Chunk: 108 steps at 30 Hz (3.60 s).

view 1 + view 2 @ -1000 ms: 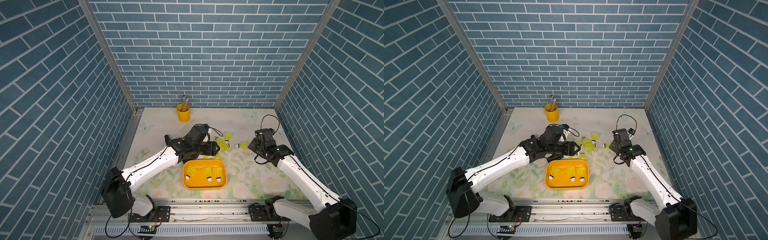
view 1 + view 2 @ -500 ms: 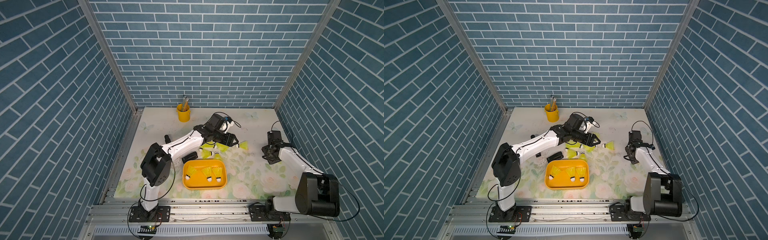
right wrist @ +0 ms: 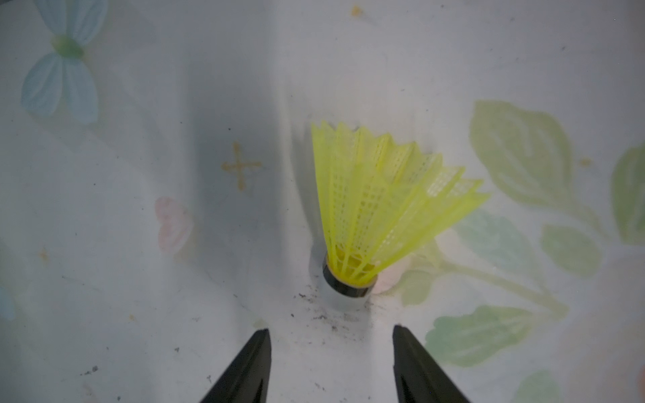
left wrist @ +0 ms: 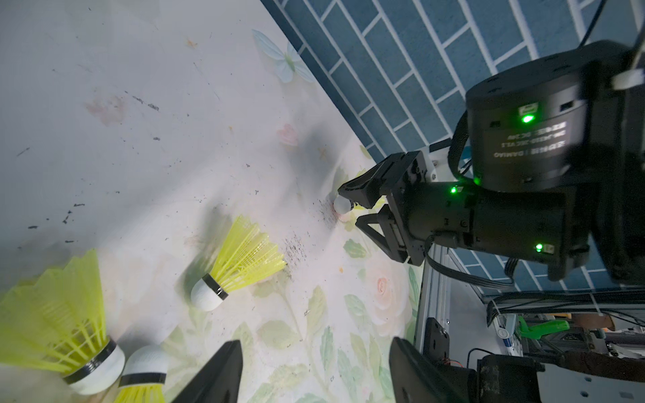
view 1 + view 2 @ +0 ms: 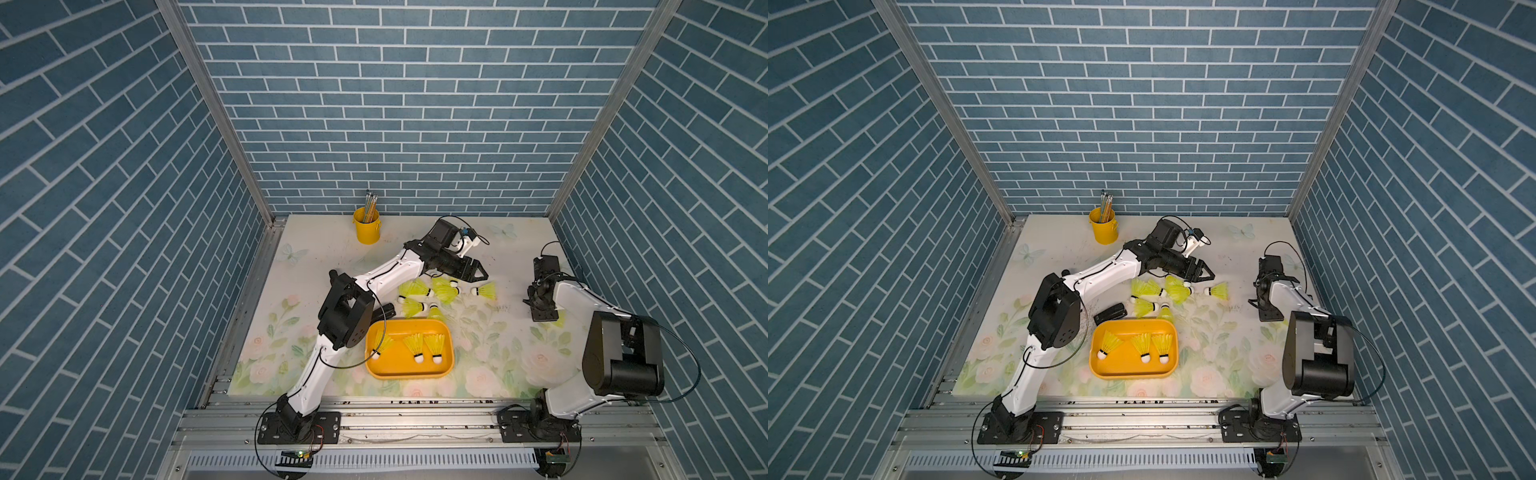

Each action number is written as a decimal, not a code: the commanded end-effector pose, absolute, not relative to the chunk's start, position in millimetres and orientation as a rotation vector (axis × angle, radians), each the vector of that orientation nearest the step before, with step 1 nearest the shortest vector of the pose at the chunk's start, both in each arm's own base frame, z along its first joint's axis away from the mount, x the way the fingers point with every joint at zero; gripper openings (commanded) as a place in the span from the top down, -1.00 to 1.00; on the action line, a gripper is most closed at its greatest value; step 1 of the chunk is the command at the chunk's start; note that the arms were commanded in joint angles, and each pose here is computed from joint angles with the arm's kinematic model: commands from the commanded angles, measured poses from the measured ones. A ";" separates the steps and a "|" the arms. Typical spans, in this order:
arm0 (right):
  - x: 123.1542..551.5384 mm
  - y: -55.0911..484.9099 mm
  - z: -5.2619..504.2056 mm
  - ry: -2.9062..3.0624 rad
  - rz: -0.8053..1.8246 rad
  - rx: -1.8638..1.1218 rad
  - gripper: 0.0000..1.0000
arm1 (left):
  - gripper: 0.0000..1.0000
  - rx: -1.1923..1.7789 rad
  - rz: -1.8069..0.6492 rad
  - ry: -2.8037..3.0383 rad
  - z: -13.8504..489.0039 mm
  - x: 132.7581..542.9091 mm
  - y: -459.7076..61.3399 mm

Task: Put the shuttlecocks into the storage box
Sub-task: Pick up the shuttlecock at the center of the board, then place the shuttlecock in the storage box.

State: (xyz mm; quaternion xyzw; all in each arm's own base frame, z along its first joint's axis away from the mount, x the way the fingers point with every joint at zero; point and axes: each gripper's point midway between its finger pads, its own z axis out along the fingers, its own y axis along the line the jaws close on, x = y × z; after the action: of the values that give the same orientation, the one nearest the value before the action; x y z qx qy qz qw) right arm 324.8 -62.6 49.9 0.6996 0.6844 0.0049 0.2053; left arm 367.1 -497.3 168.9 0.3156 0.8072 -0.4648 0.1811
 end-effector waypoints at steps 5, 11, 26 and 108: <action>322.9 -70.5 39.9 1.795 -0.027 2.095 -0.18 | -0.46 0.883 -1.372 2.299 162.3 368.3 -503.6; 323.8 -76.5 35.5 1.777 -0.078 2.126 -0.12 | -0.46 0.868 -1.358 2.317 155.8 370.3 -503.3; 315.2 -85.0 18.9 1.783 -0.166 2.156 0.14 | -0.41 0.834 -1.339 2.315 159.7 375.1 -502.9; 110.8 363.3 121.8 2.873 1.006 -0.553 0.85 | -0.38 -0.075 -0.684 2.546 141.2 190.9 -170.4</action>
State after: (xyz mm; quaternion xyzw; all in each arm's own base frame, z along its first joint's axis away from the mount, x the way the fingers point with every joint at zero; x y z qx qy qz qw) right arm 118.0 351.2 116.3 -0.1607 0.9383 0.3043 0.0351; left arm 199.6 -174.1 147.4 -0.0278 0.9308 -0.2519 0.2635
